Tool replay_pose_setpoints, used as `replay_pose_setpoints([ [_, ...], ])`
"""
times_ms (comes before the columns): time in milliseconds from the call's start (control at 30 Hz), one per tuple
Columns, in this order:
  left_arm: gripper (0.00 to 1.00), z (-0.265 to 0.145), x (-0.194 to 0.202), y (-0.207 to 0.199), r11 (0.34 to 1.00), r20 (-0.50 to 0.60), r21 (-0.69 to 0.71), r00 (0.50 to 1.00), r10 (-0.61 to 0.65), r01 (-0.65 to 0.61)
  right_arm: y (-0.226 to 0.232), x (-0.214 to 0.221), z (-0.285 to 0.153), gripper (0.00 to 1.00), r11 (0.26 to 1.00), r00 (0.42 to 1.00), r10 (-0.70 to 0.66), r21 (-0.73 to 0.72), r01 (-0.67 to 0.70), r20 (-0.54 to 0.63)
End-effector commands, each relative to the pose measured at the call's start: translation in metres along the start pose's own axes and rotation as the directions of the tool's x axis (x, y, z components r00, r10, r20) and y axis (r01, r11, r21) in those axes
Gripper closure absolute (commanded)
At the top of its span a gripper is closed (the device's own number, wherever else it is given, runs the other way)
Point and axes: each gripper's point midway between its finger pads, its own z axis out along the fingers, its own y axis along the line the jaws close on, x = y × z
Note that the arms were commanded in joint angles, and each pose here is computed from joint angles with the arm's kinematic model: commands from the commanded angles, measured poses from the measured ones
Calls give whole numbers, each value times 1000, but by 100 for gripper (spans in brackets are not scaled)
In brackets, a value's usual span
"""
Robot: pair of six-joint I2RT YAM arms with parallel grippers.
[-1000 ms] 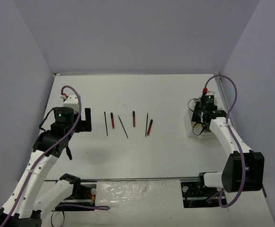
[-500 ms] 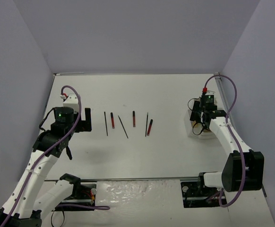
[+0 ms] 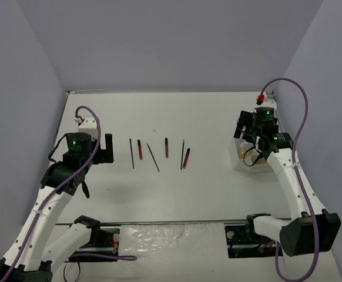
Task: Organize the makeup
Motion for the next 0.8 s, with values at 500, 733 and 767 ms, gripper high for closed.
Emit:
replay_pose_setpoints([
  [500, 5, 11, -7, -5, 1000, -4, 14, 1000, -18, 18, 163, 50, 25, 32, 986, 1000, -7, -166, 4, -17],
  [733, 6, 17, -3, -8, 1000, -37, 19, 999, -16, 17, 184, 89, 63, 40, 988, 997, -12, -154, 0, -75],
  [767, 6, 17, -3, -8, 1000, -38, 19, 999, -17, 17, 187, 95, 69, 42, 989, 997, -11, -148, -1, -82],
])
